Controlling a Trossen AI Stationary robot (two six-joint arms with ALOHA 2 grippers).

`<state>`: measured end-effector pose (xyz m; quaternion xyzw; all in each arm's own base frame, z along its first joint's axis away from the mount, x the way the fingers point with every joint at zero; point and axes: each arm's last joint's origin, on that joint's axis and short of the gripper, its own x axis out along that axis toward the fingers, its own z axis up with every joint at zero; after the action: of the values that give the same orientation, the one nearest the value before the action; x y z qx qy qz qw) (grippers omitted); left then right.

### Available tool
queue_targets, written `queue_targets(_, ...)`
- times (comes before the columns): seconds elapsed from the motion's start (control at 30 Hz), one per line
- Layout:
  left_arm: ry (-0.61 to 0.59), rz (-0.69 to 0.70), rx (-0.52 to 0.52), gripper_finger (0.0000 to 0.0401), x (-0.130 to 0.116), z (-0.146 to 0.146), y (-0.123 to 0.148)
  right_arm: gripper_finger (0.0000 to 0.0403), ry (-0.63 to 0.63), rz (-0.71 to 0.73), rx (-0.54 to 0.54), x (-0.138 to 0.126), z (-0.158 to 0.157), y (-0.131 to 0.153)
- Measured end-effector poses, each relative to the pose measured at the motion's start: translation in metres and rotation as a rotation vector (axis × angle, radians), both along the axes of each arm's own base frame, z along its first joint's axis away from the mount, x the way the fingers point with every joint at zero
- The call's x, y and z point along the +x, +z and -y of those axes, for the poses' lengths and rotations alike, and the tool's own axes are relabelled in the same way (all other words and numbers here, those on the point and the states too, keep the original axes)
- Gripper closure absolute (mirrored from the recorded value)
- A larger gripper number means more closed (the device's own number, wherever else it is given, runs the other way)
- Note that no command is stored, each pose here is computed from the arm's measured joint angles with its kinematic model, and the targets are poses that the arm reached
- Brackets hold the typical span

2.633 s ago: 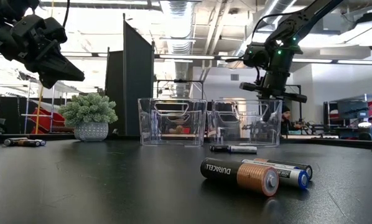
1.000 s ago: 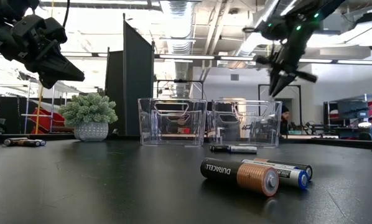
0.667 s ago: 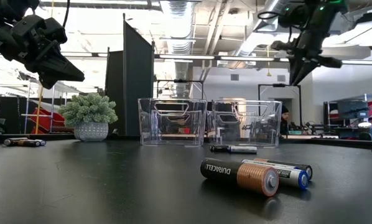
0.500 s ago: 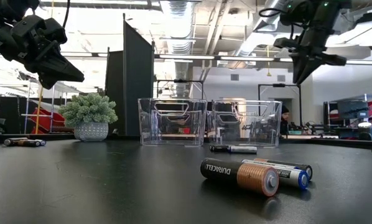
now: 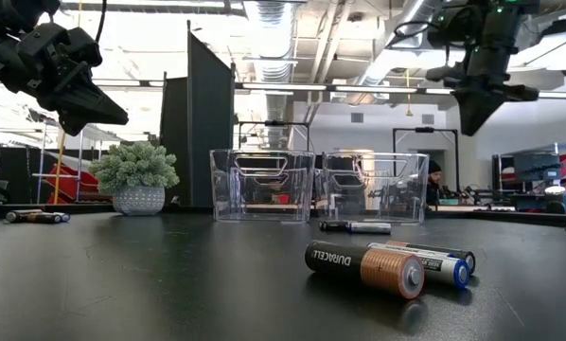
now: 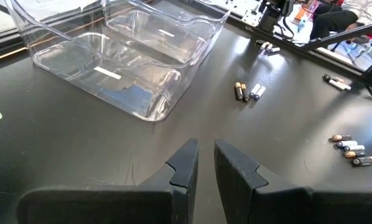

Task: Sort batteries
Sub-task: Put the white battery into the right transparent bin

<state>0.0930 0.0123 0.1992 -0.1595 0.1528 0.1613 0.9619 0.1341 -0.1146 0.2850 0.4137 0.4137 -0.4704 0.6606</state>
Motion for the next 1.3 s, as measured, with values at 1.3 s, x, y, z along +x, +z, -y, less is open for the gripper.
queue_targets(1.3, 0.002, 0.002, -0.007, 0.0351, 0.000, 0.000, 0.000, 0.0235, 0.541, -0.367, 0.200, 0.048, -0.066, -0.082)
